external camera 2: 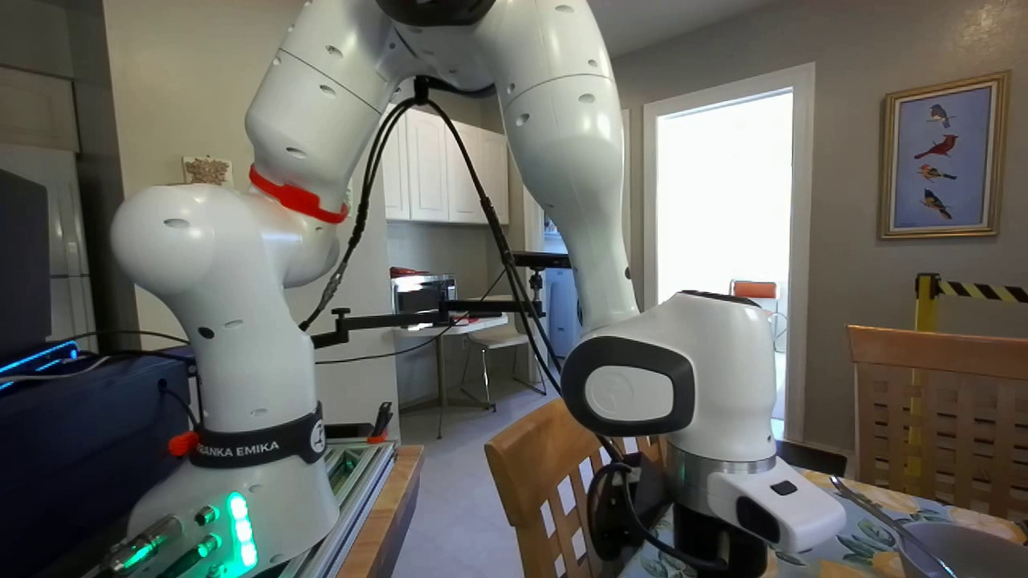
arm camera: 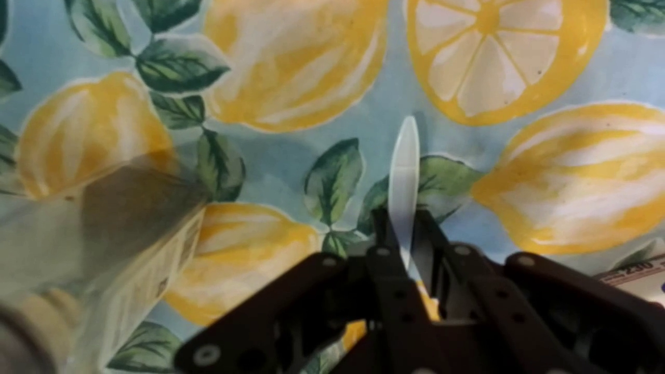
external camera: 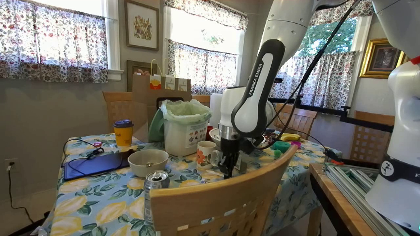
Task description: Cut the packet with the knife
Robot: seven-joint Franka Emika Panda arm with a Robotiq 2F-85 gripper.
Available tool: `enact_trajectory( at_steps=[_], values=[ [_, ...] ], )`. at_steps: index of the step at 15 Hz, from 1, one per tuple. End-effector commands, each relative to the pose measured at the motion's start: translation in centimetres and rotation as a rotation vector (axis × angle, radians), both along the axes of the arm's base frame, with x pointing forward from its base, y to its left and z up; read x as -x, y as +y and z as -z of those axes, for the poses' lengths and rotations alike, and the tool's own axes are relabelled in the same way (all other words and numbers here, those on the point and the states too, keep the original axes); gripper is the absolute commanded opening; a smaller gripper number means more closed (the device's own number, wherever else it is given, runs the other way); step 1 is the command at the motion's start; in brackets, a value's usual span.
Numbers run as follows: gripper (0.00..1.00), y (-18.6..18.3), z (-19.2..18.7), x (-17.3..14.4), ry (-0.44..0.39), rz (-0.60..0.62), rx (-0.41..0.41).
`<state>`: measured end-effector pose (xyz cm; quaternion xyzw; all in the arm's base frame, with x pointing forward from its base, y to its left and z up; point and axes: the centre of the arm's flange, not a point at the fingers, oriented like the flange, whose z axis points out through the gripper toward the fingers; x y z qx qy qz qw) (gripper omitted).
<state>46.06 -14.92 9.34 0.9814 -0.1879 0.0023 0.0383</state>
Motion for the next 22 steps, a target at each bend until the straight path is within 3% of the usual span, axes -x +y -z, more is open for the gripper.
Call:
enact_trajectory(
  at_steps=[1,2,4,15,22],
  values=[
    [0.14,-0.3,-0.5,-0.1,-0.013,0.008,-0.012],
    [0.06,-0.3,-0.6,-0.1,-0.014,0.007,-0.012],
    [0.02,-0.2,-0.7,0.0,-0.019,0.005,-0.011],
    [0.03,0.3,-3.9,-0.5,-0.079,-0.025,-0.065],
    [0.03,1.7,-8.9,-0.4,-0.107,-0.195,-0.354]
  ],
)
